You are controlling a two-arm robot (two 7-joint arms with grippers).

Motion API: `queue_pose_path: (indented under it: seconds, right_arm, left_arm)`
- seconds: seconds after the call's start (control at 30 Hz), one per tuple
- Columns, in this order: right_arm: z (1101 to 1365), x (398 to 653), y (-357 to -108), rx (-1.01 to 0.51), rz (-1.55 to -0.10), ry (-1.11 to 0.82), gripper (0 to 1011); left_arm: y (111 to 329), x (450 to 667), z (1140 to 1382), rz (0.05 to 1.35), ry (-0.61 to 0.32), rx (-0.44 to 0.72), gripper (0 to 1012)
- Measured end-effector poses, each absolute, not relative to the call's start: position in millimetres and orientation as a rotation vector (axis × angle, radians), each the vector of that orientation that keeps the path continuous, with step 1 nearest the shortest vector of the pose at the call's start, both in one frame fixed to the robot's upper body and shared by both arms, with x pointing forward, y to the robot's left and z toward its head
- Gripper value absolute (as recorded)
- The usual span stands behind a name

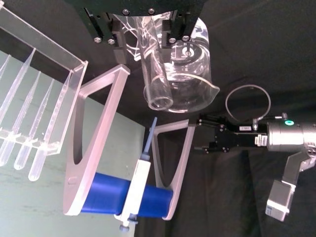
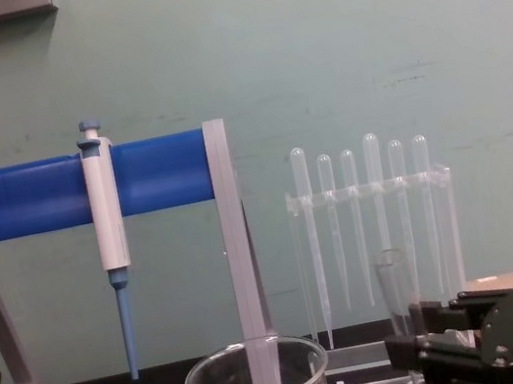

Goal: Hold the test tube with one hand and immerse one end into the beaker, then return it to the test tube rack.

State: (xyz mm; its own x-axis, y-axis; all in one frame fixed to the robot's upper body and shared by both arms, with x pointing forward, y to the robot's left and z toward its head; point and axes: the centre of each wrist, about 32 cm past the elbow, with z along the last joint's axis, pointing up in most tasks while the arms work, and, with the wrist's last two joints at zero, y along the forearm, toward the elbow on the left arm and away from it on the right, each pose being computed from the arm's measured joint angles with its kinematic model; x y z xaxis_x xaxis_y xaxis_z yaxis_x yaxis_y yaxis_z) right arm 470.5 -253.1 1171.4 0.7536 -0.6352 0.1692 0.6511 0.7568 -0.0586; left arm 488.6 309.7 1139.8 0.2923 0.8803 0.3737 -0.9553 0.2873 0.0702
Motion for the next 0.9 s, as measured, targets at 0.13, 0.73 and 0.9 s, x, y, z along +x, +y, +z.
queue_pose_path:
  seconds: [0.13,0.73,0.9]
  right_arm:
    - [1172.3,465.3,-253.3,-0.135,-0.711,-0.133,547]
    - [1169.5,377.2,-297.5,-0.159,-0.973,-0.100,1000]
    - [1151.3,377.4,-316.0,-0.136,-1.113,-0.092,1000]
  left_arm:
    - [309.7,488.6,1139.8,1.248,-0.285,0.304,1000]
    - [309.6,488.6,1139.8,1.248,-0.285,0.304,1000]
    - [309.7,488.6,1139.8,1.248,-0.285,0.304,1000]
